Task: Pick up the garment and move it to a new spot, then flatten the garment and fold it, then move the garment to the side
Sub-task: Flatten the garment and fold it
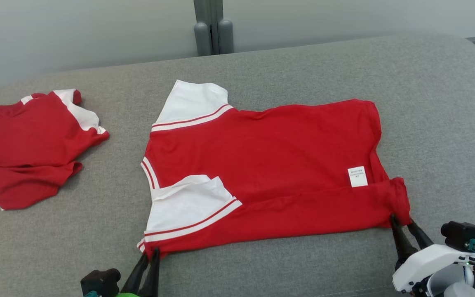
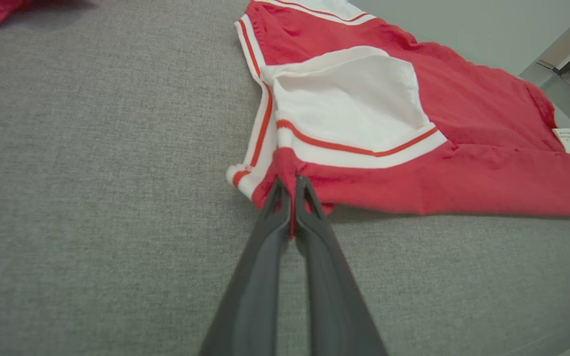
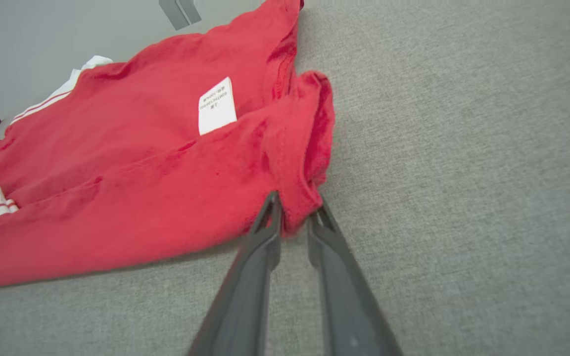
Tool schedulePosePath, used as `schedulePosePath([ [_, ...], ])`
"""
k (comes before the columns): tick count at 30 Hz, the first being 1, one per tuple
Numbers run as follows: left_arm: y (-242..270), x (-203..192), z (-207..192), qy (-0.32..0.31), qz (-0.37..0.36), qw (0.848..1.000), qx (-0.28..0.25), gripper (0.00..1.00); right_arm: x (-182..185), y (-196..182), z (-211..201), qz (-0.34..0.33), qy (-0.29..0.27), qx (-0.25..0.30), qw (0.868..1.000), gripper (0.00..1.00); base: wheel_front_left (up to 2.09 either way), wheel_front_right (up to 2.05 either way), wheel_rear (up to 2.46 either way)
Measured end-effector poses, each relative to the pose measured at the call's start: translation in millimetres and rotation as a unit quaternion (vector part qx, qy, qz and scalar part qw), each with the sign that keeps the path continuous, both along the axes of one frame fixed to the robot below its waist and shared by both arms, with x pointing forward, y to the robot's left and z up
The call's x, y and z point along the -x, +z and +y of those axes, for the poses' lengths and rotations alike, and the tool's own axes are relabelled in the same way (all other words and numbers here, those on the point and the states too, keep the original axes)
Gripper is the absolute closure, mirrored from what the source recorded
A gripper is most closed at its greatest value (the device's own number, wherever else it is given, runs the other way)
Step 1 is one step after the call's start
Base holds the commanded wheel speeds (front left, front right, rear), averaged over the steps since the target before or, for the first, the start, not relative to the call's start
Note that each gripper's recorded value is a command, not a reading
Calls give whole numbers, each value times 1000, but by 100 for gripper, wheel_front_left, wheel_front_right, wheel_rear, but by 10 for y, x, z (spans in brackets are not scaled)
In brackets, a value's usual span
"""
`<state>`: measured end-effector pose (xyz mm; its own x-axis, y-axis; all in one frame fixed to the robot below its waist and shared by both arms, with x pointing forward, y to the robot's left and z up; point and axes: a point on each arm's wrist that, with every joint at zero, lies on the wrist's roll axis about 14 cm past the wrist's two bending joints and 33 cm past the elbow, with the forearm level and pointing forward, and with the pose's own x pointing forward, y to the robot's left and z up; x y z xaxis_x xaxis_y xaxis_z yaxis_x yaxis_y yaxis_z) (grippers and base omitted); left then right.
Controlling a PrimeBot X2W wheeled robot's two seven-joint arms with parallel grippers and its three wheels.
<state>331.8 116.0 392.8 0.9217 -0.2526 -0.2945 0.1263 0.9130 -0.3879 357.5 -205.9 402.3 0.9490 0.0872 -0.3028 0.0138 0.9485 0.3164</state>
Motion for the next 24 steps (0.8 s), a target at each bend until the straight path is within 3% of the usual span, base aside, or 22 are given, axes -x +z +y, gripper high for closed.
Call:
schedulePosePath([
  [10,529,-332,143,19,-98,995,-26,0,-192,575,25,-108,-6,18,994,0,0,0,0],
  [24,1269,-661,556,72,-220,970,-78,0,-289,1348,210,-245,10,76,967,0,0,0,0],
])
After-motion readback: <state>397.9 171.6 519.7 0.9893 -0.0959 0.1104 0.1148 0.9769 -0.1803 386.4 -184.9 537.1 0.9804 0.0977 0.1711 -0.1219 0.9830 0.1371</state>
